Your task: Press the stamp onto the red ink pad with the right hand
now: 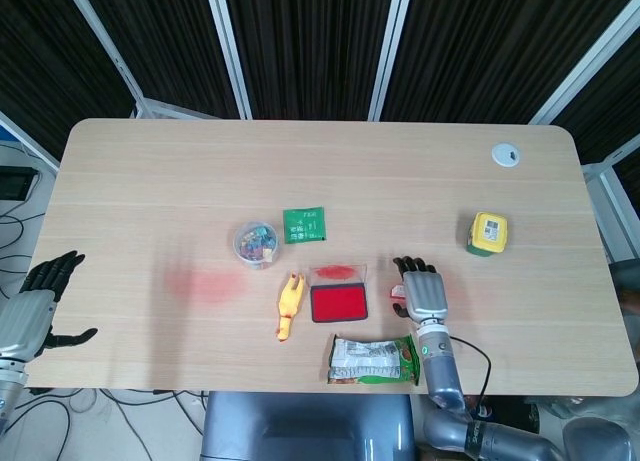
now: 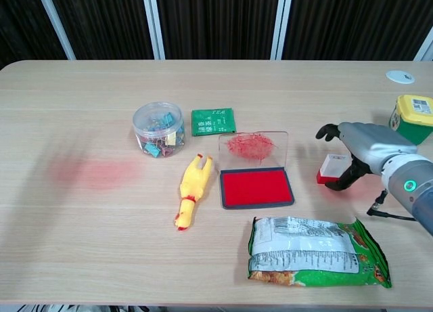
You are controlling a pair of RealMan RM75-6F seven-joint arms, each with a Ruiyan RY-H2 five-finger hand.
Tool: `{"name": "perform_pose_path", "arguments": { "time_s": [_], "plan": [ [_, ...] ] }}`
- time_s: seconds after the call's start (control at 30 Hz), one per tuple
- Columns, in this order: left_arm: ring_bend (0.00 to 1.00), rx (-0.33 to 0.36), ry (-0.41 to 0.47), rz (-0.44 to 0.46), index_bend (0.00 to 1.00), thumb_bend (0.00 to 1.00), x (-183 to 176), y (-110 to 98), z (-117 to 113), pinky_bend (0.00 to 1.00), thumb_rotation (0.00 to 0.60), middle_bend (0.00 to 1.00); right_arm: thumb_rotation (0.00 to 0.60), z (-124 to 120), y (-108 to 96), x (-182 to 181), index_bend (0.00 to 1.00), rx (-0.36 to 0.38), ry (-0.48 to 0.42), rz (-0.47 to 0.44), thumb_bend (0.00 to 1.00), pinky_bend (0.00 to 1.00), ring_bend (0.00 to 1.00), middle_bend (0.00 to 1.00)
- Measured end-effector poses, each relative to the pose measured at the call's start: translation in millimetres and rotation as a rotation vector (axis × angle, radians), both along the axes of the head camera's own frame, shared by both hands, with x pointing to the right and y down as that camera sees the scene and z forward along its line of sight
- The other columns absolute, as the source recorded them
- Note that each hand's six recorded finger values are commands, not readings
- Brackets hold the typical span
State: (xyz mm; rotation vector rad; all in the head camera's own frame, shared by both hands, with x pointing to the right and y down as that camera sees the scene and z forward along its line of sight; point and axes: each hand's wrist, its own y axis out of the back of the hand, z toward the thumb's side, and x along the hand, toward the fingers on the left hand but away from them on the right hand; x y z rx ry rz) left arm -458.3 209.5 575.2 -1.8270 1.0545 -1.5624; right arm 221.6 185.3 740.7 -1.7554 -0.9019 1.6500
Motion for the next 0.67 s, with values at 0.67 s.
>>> {"name": "perform_pose_path", "arguments": {
  "time_s": [0.67],
  "plan": [
    [0.0, 0.02, -0.011, 0.025, 0.0, 0.0, 0, 2, -4, 0.0, 0.6, 0.0, 0.6, -102, 3, 95, 0.0, 0.195, 0.088, -0.105, 0.16, 0.2, 0.0, 0.0]
  ]
}}
